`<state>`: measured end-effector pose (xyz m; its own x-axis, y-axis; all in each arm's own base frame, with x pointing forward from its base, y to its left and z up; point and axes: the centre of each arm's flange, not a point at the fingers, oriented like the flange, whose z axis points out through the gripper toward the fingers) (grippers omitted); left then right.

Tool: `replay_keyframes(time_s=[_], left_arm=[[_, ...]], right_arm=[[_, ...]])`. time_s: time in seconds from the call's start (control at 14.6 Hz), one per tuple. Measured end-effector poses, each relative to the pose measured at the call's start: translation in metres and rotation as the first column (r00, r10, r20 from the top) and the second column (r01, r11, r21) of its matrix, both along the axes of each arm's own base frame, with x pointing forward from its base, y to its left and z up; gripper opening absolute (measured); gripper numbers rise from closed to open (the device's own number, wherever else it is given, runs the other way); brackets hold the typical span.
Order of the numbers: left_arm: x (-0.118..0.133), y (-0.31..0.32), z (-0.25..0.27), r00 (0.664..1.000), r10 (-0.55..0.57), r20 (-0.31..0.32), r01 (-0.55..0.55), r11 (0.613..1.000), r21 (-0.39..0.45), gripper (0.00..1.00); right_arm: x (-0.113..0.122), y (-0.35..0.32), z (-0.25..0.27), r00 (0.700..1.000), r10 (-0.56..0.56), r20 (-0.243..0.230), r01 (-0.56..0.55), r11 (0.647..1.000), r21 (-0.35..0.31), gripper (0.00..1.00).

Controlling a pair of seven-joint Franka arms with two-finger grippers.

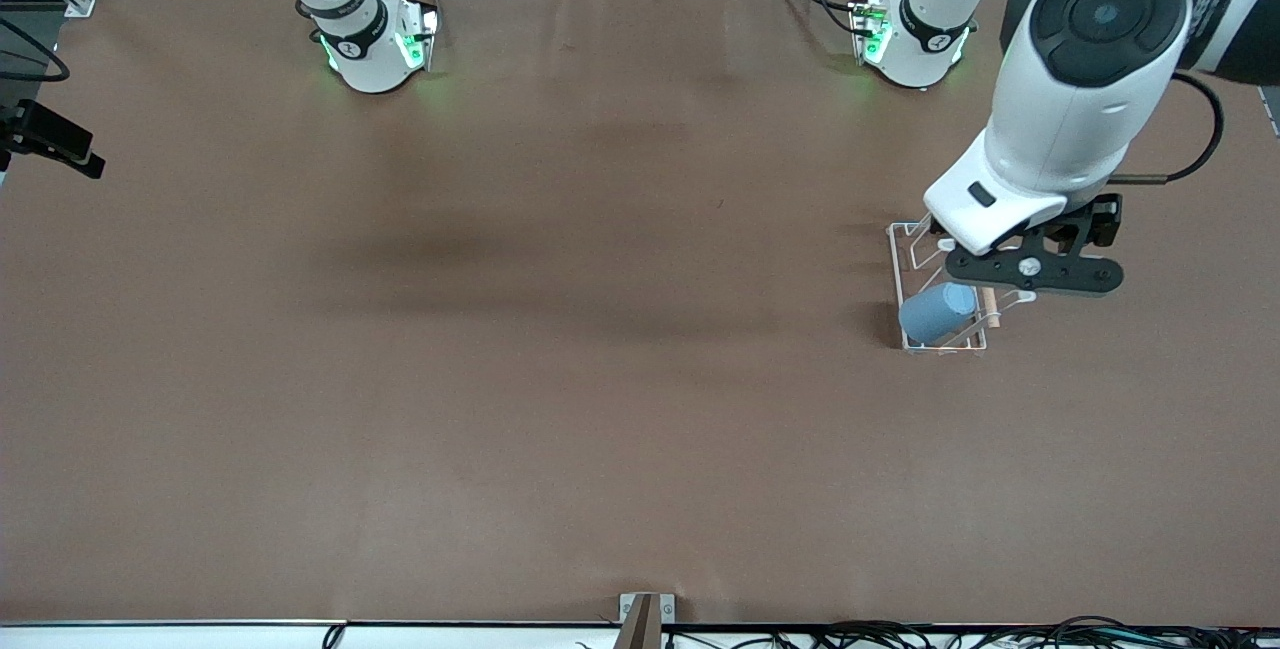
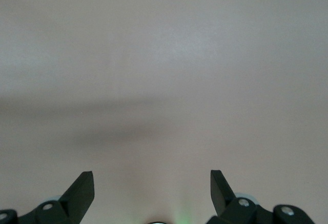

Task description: Hang cup on cup holder

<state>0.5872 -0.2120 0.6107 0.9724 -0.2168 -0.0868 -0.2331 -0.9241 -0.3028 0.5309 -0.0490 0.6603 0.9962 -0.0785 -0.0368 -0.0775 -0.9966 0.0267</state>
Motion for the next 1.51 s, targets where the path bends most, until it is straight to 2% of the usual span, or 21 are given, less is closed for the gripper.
replay_keyframes(time_s=[0.34, 0.62, 0.89, 1.24, 1.51], left_arm=[[-0.016, 0.063, 0.045, 0.987, 0.157, -0.017, -0.158, 0.974, -0.163, 1.0], [-0.03, 0.102, 0.056, 0.972, 0.235, -0.005, -0.23, 0.944, -0.235, 1.0], [-0.055, 0.132, 0.058, 0.955, 0.296, -0.015, -0.287, 0.91, -0.298, 1.0], [-0.072, 0.156, 0.045, 0.981, 0.192, -0.006, -0.184, 0.935, -0.302, 1.0], [-0.077, 0.167, 0.036, 0.982, 0.187, -0.008, -0.181, 0.936, -0.3, 1.0]], right_arm=[[-0.002, -0.001, 0.003, 1.0, -0.003, 0.007, 0.003, 1.0, 0.0, 1.0], [-0.006, -0.002, 0.01, 1.0, -0.005, 0.017, 0.005, 1.0, 0.0, 1.0], [-0.006, 0.002, 0.01, 1.0, 0.004, 0.016, -0.004, 1.0, 0.0, 1.0], [-0.006, 0.003, 0.01, 1.0, 0.004, 0.015, -0.004, 1.0, 0.0, 1.0], [-0.006, 0.003, 0.01, 1.0, 0.004, 0.015, -0.004, 1.0, 0.0, 1.0]])
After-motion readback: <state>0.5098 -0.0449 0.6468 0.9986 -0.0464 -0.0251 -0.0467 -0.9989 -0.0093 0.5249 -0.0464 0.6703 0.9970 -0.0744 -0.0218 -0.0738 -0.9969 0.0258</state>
